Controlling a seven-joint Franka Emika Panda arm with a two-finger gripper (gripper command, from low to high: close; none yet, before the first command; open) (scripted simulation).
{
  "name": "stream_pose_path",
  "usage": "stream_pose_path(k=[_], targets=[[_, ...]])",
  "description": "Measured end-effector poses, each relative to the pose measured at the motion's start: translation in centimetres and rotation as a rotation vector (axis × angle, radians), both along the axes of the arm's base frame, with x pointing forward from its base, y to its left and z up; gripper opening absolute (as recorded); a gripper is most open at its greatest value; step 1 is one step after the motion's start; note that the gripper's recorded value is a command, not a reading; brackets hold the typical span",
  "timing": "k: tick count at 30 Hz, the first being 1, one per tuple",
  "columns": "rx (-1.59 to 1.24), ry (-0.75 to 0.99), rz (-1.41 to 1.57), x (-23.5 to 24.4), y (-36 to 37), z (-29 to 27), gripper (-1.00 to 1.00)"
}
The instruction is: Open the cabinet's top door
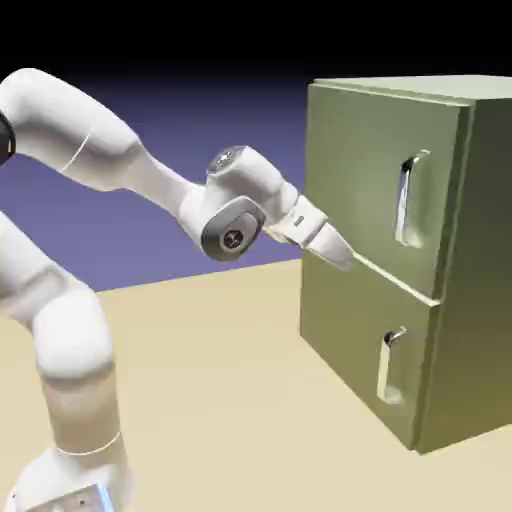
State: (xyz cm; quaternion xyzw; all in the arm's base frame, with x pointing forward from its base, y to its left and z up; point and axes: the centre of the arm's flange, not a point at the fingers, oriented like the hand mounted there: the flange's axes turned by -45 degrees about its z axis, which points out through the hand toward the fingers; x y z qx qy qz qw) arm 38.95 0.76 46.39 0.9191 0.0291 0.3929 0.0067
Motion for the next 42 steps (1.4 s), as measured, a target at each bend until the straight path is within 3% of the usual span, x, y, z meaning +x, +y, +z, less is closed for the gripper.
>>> stream_pose_path(k=[21,42], targets=[[-0.045,-0.214,0.037,-1.5,2.2,7.2,0.00],[-0.034,-0.479,0.005,-2.5,-1.6,8.6,0.00]])
